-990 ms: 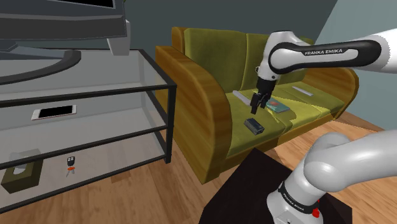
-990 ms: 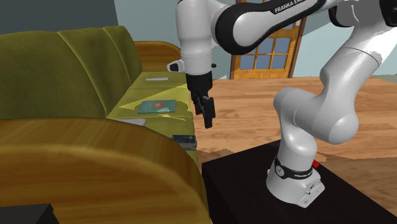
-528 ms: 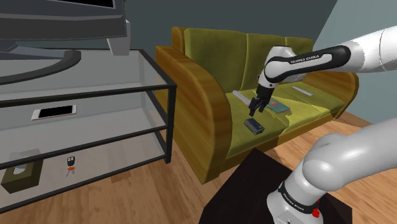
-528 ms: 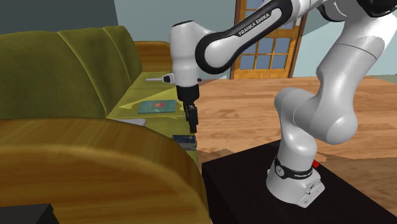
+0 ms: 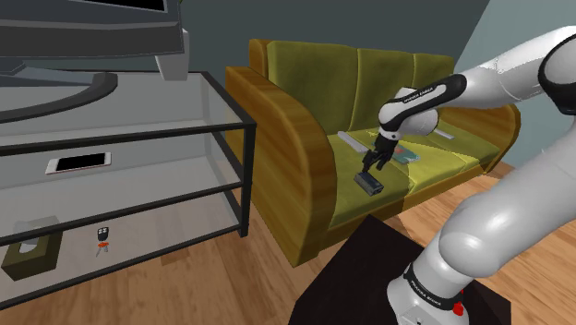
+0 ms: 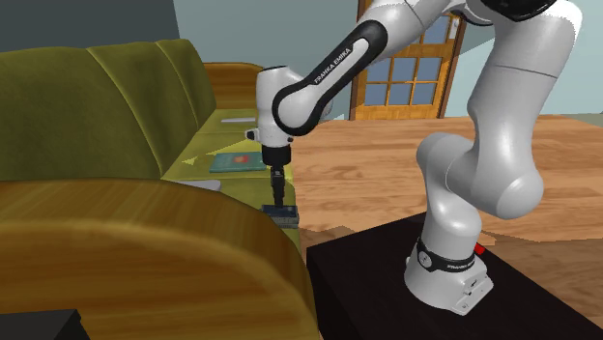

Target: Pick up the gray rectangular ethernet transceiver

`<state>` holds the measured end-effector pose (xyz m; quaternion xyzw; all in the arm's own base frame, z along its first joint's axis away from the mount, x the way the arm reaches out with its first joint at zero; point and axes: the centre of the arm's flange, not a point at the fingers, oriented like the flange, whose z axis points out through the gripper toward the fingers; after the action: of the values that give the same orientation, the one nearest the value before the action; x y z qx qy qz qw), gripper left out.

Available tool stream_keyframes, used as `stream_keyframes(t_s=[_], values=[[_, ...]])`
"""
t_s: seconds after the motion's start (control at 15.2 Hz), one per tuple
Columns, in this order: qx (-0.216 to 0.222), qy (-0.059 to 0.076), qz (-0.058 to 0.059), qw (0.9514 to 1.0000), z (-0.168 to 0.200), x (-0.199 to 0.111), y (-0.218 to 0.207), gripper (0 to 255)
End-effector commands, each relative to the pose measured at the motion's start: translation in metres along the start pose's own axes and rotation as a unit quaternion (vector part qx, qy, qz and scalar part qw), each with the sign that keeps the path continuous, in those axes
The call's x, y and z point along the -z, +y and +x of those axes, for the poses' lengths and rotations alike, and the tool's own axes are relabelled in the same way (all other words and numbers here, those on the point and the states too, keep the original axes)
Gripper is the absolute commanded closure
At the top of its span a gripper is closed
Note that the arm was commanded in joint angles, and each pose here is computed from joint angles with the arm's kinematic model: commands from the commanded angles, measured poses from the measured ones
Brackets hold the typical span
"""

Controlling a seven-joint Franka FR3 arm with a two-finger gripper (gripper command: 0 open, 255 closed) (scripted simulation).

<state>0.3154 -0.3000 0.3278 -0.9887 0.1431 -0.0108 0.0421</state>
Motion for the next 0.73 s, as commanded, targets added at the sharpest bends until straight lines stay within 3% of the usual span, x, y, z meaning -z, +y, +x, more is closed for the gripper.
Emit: stream_keyframes(t_s=[0.0,0.59,0.66], values=[[-0.011,0.008,0.003,0.9999,0.006,-0.013,0.020,0],[-0.011,0.008,0.003,0.9999,0.006,-0.053,0.023,0],[-0.011,0.008,0.003,0.9999,0.005,-0.051,0.023,255]])
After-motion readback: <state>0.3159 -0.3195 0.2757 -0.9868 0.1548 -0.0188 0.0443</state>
